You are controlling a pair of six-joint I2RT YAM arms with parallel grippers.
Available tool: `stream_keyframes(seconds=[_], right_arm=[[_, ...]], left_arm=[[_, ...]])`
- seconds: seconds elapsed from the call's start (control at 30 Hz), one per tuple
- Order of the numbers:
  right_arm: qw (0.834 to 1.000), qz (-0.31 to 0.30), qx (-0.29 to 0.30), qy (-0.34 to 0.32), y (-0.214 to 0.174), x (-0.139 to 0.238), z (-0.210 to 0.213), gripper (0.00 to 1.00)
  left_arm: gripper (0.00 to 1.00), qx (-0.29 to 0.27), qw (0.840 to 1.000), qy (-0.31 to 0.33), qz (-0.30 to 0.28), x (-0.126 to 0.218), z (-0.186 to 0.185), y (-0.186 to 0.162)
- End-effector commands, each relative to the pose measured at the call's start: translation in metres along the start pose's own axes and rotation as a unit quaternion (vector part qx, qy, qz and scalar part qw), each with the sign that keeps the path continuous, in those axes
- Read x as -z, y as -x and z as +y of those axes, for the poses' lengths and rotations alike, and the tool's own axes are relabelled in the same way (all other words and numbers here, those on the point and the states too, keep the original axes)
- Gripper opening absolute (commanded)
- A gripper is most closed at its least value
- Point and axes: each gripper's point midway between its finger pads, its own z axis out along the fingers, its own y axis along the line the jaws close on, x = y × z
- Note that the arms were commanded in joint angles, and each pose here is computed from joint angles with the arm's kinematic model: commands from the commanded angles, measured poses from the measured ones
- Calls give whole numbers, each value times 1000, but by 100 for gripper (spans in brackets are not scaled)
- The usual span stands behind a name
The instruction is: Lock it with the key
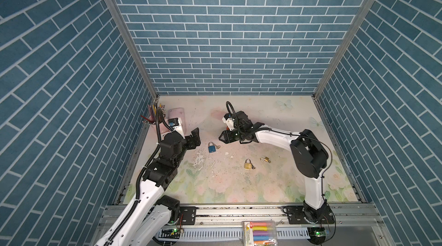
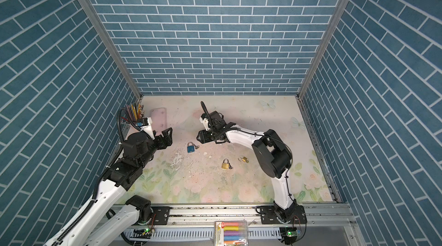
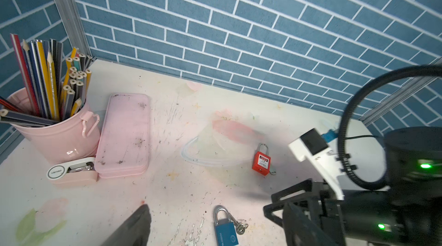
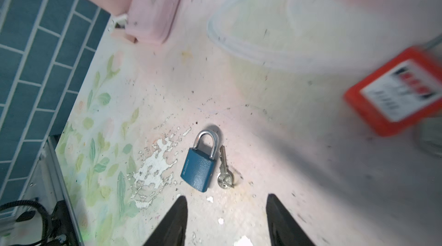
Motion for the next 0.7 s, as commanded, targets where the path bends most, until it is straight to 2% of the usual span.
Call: stream_keyframes(seconds=[0.0, 0.1, 0.2, 0.27, 0.37, 0.5, 0.67], right_arm=[[993, -41, -6, -109, 19, 63, -26, 56], [987, -33, -47, -148, 5, 100, -41, 55], [982, -11, -74, -171, -23, 125, -56, 54], [978, 7, -92, -187, -45, 139, -67, 54], [969, 30, -103, -224, -79, 158, -89, 55], [960, 57, -95, -256, -120, 164, -114, 62], [955, 96, -147, -238, -150, 154, -135, 61]], left_arm=[[87, 24, 999, -24, 18, 7, -12, 8], [87, 83, 994, -25, 74, 3, -18, -6], [87, 127, 981, -34, 146, -2, -30, -35], [87, 126, 975, -34, 181, 0, -42, -51], [87, 90, 971, -42, 217, 5, -65, -78], [87, 41, 966, -59, 249, 9, -89, -121], [87, 69, 954, -74, 283, 11, -108, -154]])
